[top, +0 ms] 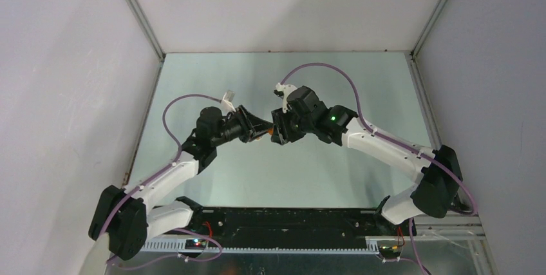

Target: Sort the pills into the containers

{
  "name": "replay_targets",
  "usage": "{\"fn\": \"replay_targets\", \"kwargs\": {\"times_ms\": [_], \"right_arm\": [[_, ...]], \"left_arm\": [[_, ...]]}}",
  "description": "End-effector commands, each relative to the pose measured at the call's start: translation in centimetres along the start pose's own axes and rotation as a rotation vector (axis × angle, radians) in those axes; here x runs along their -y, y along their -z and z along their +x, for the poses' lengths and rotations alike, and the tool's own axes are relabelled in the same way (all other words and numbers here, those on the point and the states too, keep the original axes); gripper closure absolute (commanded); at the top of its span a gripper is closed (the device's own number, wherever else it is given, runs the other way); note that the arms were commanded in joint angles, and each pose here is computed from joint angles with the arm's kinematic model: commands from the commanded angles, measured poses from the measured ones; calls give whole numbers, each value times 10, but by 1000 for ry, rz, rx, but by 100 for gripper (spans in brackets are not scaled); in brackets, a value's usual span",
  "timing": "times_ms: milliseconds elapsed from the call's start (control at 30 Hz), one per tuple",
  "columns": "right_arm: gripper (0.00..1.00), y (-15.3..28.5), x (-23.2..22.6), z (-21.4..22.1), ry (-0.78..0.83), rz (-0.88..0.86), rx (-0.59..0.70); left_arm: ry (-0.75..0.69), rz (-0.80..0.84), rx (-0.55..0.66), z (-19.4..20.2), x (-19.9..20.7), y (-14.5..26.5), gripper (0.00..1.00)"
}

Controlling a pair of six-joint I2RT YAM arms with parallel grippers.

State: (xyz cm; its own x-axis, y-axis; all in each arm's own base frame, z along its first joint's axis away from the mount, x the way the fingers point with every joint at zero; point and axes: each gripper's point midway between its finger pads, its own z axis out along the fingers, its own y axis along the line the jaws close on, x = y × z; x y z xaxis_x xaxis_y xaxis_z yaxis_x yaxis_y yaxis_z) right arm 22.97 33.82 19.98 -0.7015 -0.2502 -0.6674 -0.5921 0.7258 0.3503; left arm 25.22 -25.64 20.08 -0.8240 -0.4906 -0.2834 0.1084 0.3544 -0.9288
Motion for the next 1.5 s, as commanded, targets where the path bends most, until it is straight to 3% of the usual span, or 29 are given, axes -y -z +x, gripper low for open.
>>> {"fn": "replay_targets", "kwargs": {"times_ms": [0,233,633,967,1100,1233,1467], "right_arm": [[53,8,-16,-31,-26,-52,93],[47,5,-12,-32,-69,-39,79],[13,21,-5,-37,-151,-58,76],[13,59,-6,-64,-382,-94,183],[24,70,13,-69,-543,-32,232],[28,72,28,-65,-567,49,248],[31,62,8,-63,-529,-50,193]], "left_arm": [[3,12,1,-1,5,-3,70],[4,21,-10,-1,8,-5,99],[-12,36,14,-12,16,-4,100],[-14,26,44,-23,20,2,100],[-9,48,58,-29,32,6,100],[2,40,70,-33,39,10,100],[5,80,89,-39,59,15,100]]}}
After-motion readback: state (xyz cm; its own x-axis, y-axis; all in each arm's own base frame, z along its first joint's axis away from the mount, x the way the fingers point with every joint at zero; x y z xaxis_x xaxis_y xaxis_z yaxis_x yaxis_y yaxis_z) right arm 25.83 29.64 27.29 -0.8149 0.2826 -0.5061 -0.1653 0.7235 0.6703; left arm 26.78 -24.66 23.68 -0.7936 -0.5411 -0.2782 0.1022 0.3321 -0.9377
